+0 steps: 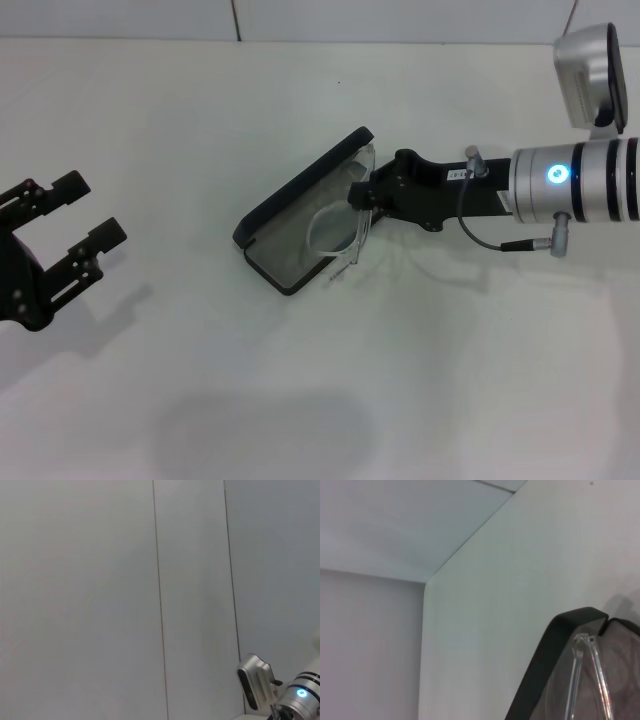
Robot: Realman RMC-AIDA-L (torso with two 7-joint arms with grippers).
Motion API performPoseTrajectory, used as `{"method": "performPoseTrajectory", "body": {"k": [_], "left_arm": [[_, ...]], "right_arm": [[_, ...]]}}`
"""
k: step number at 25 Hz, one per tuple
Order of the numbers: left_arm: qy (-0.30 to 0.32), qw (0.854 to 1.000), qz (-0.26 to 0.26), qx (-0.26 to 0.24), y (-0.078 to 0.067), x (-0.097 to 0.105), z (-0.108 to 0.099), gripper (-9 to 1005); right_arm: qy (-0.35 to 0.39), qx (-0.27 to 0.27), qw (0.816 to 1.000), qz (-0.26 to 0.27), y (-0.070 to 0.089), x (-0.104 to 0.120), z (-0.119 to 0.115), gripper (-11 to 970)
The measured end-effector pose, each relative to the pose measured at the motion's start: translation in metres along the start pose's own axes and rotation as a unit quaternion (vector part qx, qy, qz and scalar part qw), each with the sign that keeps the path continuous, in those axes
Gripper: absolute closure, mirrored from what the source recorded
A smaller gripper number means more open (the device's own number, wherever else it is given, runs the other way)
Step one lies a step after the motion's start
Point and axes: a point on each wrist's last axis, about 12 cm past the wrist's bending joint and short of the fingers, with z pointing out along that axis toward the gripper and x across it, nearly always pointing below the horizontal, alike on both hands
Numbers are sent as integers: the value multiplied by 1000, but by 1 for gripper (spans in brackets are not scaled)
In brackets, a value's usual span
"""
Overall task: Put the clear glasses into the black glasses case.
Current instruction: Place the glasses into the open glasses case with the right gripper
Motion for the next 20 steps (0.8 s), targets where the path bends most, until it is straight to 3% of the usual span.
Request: {"method": "performPoseTrajectory", "body": {"k": [20], "left_arm": [[-4, 1000, -4, 3, 1, 0, 4, 435]], "right_arm": [[-30, -23, 997, 70, -8, 16, 13, 922]]}}
